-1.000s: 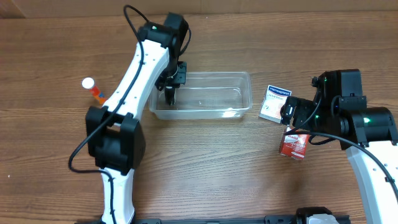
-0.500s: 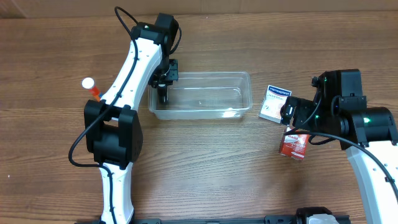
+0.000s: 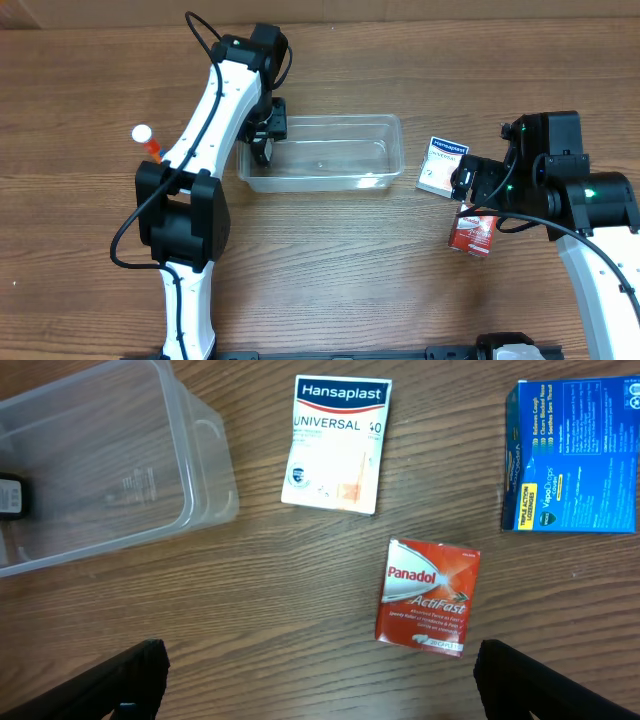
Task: Pack container
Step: 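Carry the brown bottle into the container's left end and release, then return the left gripper to the orange tube and grasp it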
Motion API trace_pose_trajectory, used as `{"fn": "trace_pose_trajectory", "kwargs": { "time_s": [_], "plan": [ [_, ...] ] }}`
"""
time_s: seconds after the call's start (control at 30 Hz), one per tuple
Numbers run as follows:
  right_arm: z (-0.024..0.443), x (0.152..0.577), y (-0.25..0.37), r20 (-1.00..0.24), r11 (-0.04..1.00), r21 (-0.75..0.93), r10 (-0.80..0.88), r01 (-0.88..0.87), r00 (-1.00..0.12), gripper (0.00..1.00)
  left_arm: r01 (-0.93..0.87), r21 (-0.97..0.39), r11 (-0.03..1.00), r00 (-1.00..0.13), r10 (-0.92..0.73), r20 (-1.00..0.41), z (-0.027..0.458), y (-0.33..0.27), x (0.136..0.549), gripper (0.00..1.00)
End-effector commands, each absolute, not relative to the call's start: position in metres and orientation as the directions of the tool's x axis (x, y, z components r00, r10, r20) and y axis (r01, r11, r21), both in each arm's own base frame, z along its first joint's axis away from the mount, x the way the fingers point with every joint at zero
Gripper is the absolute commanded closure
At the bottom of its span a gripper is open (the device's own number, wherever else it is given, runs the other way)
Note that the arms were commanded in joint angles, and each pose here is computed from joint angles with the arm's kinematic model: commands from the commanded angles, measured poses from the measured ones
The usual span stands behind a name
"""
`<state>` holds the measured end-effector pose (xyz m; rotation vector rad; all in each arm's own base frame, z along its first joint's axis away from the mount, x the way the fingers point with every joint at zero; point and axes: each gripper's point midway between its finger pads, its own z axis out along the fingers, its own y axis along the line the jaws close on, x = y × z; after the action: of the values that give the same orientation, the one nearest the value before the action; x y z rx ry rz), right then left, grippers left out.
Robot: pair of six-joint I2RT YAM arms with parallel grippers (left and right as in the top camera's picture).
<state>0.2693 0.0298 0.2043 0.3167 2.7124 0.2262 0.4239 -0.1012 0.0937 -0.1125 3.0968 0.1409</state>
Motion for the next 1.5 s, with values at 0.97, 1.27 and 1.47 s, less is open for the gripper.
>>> {"fn": "trace_pose_trajectory", "kwargs": {
  "time_s": [0.97, 1.27, 1.47],
  "plan": [
    [0.216, 0.275, 0.028, -0.401, 0.962, 0.202, 0.254, 0.186, -0.88, 0.0, -0.515, 0.088, 0.853, -0.857, -0.511, -0.06, 0.147, 0.107, 0.406, 0.06],
    [0.215, 0.275, 0.028, -0.401, 0.962, 0.202, 0.254, 0.186, -0.88, 0.0, -0.501, 0.097, 0.86, -0.861, -0.507, 0.049, 0.096, 0.104, 0.412, 0.21],
    [0.215, 0.275, 0.028, -0.399, 0.962, 0.201, 0.254, 0.186, -0.881, 0.0, -0.503, 0.09, 0.859, -0.861, -0.507, 0.026, 0.096, 0.105, 0.417, 0.51]
  ]
}}
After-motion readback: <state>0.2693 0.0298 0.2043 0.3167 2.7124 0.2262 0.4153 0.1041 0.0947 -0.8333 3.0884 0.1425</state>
